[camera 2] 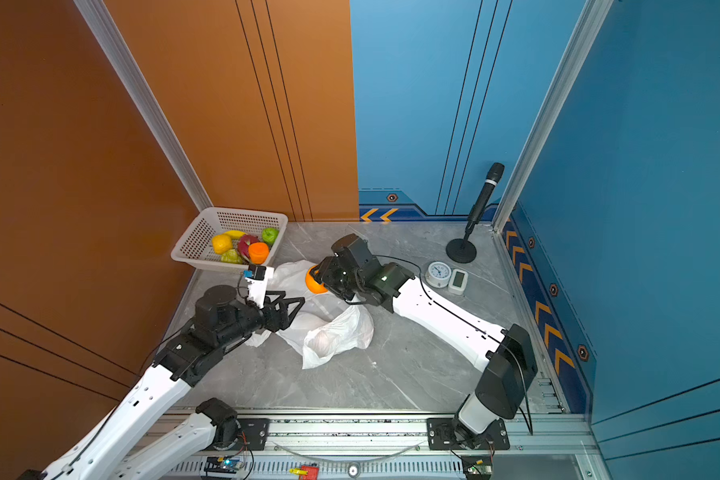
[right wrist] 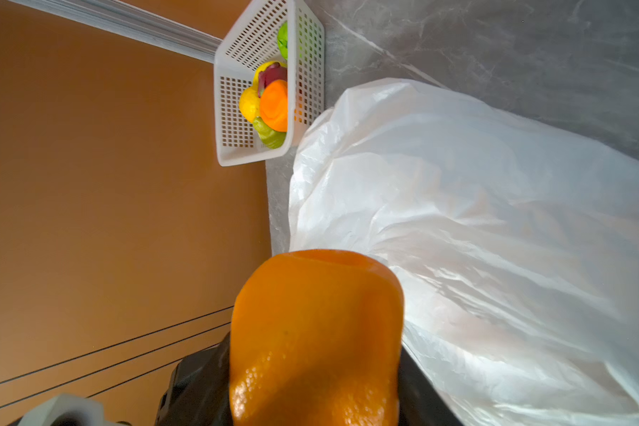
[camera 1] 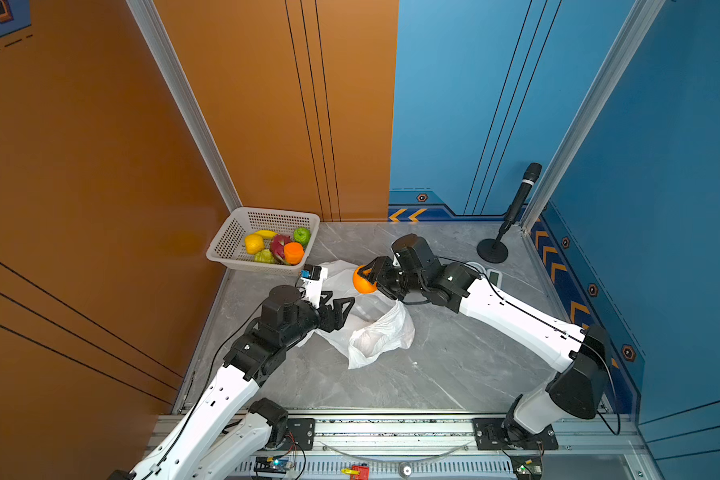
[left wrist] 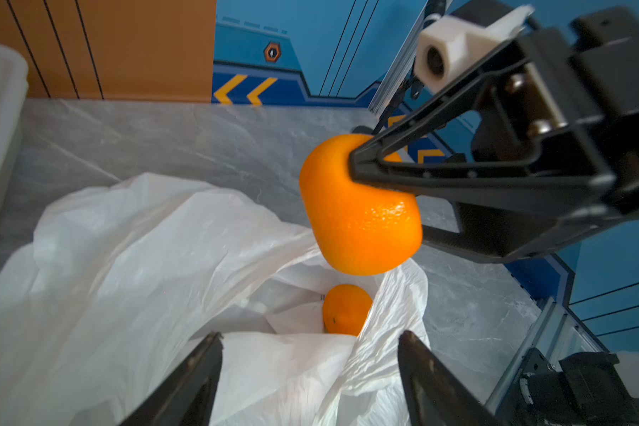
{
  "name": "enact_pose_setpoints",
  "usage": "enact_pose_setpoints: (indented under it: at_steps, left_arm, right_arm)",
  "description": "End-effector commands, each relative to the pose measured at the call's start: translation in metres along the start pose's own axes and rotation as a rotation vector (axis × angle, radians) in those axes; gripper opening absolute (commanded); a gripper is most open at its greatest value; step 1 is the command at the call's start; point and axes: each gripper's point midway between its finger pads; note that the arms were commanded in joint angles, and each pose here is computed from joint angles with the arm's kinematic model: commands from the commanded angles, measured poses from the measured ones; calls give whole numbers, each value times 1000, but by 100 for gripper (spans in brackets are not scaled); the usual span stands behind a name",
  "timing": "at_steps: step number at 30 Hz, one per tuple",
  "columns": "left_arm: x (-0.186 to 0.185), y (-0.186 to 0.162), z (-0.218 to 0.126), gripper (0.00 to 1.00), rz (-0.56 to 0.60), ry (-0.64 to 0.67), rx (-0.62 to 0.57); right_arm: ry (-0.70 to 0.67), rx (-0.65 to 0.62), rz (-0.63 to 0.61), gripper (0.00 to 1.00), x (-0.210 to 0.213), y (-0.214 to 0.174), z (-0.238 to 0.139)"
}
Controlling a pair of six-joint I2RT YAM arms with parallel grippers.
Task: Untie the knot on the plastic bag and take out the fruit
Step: 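Raise the orange toward the left gripper, which closes on it, then carry the orange to the white basket with the left gripper while the right withdraws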
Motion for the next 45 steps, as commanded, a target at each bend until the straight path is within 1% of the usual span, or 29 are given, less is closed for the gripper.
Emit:
enact_pose_setpoints:
  at_steps: [1,5,6,7,8,13,18,20,22,23,24,26,29,31,36,39,43,45]
  left_arm:
    - [-23,34,-9,78,89,-106,-164]
    - [-31,46,-10,85,108,-144,-210]
    - [-33,48,-10,85,107,-154,-215]
    - [-35,51,-9,91,106,-166,-223]
    - [-37,54,-8,93,103,-176,-234]
    - [-46,67,-1,97,108,-216,-257]
    - [-44,69,11,97,109,-213,-248]
    - [-45,72,12,95,106,-216,-251]
    - [-44,73,15,89,101,-214,-251]
    - [-44,73,16,87,99,-214,-250]
    - [-43,74,16,81,96,-211,-249]
    - [-43,75,17,75,87,-208,-247]
    - [-40,78,18,67,66,-191,-248]
    - [-36,79,19,62,53,-169,-243]
    - [-32,84,21,51,65,-131,-238]
    - [-29,88,24,49,72,-100,-235]
    - [-21,101,27,48,60,-57,-254]
    - [-16,108,30,47,53,-30,-253]
  right_arm:
    - [111,-21,40,47,25,8,-19]
    - [195,-13,67,47,43,9,-28]
    - [211,-9,72,47,46,9,-30]
    - [227,-3,76,47,50,8,-31]
    - [238,3,79,47,53,7,-33]
    - [265,12,77,48,62,0,-38]
    - [289,14,88,48,68,-8,-39]
    - [297,17,89,48,71,-12,-39]
    - [297,21,86,48,72,-15,-39]
    - [299,23,84,48,73,-17,-40]
    - [299,24,83,48,73,-17,-40]
    - [296,25,83,48,72,-18,-41]
    - [294,29,83,48,72,-20,-42]
    - [294,24,83,50,73,-20,-44]
    - [292,-5,87,62,71,-9,-50]
    - [300,-24,92,68,71,1,-54]
    - [306,-58,105,89,67,19,-63]
    - [310,-85,107,94,64,31,-67]
Point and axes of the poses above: each gripper's point midway between its finger pads, its own z axis out along the fingers, its own x axis along the line the jaws close on, y = z × x, and after that the axes turned 6 degrees about -z, right-handed
